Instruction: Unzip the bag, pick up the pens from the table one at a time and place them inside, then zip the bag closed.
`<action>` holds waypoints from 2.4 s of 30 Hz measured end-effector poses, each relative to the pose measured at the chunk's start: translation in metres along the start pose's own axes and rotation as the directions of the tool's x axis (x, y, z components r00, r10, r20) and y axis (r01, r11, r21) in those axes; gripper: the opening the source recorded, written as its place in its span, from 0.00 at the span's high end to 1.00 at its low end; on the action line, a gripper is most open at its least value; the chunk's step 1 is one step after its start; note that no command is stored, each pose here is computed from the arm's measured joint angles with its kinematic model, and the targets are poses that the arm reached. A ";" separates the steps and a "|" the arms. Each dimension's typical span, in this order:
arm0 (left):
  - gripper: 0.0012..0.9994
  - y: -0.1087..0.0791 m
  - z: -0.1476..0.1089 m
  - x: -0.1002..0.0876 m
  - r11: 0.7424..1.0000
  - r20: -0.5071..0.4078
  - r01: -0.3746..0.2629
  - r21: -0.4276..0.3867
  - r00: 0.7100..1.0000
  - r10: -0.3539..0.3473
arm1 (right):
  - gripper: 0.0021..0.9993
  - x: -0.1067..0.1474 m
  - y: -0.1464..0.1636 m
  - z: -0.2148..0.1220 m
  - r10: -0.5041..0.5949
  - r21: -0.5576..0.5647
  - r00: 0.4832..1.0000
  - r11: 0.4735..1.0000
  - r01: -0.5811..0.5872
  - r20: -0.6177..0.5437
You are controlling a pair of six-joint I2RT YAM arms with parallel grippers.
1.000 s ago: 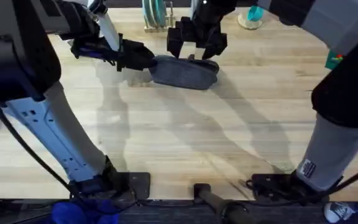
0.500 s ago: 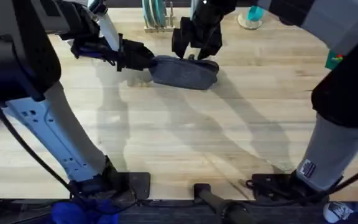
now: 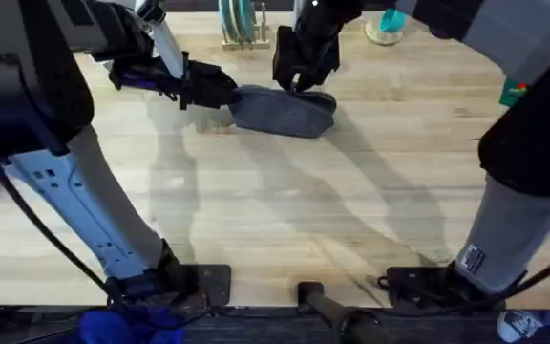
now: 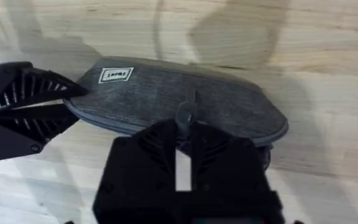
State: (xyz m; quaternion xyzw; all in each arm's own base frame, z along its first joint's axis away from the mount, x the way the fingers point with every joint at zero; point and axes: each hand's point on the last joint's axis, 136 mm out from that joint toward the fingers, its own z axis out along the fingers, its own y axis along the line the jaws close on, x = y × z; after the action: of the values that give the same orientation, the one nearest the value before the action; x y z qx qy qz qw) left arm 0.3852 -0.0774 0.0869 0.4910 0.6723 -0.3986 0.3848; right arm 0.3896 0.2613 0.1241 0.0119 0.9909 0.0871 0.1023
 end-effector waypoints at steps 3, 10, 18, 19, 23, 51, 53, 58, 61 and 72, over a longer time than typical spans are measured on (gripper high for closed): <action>0.96 0.000 0.000 0.000 1.000 0.000 0.000 0.000 1.000 0.000 | 0.95 0.000 0.000 0.000 0.002 -0.002 1.000 1.000 -0.002 -0.002; 0.96 0.000 0.000 0.000 1.000 0.000 0.000 0.000 1.000 0.000 | 0.97 0.000 0.000 0.000 0.003 -0.002 1.000 1.000 -0.003 -0.002; 0.96 0.000 0.000 0.000 1.000 0.000 0.000 0.000 1.000 0.000 | 0.97 0.000 0.001 0.000 -0.006 -0.003 1.000 1.000 0.006 -0.001; 0.96 0.000 0.000 0.000 1.000 0.000 -0.001 0.000 1.000 0.001 | 0.97 0.000 0.001 0.000 -0.006 -0.003 1.000 1.000 0.006 0.000; 0.96 0.000 0.000 0.000 1.000 0.000 0.000 0.000 1.000 0.000 | 0.97 0.000 0.001 0.000 -0.010 -0.005 1.000 1.000 0.010 0.001; 0.96 0.000 0.000 0.000 1.000 0.000 0.000 0.000 1.000 0.000 | 0.97 -0.003 0.003 -0.007 -0.085 -0.010 0.996 0.996 0.085 0.010; 0.96 0.000 0.000 0.000 1.000 0.000 0.000 0.000 1.000 0.000 | 0.97 -0.004 0.004 -0.011 -0.085 -0.010 0.996 0.996 0.085 0.010; 0.96 0.000 0.000 0.000 1.000 0.000 -0.001 0.000 1.000 0.001 | 0.97 -0.003 0.005 -0.017 -0.086 -0.012 0.996 0.996 0.086 0.007; 0.96 0.000 0.000 0.000 1.000 0.000 0.000 0.000 1.000 0.000 | 0.97 -0.001 0.004 -0.019 -0.087 -0.007 0.996 0.996 0.087 -0.002; 0.96 0.000 0.000 0.000 1.000 0.001 0.000 0.000 1.000 0.000 | 0.97 0.002 0.000 -0.023 -0.089 0.020 0.996 0.996 0.089 -0.015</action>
State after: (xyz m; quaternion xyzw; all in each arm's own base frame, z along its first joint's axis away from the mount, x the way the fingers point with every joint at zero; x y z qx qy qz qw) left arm 0.3852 -0.0775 0.0871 0.4909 0.6722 -0.3987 0.3850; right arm 0.3825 0.2571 0.1455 -0.0319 0.9920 0.0722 0.0989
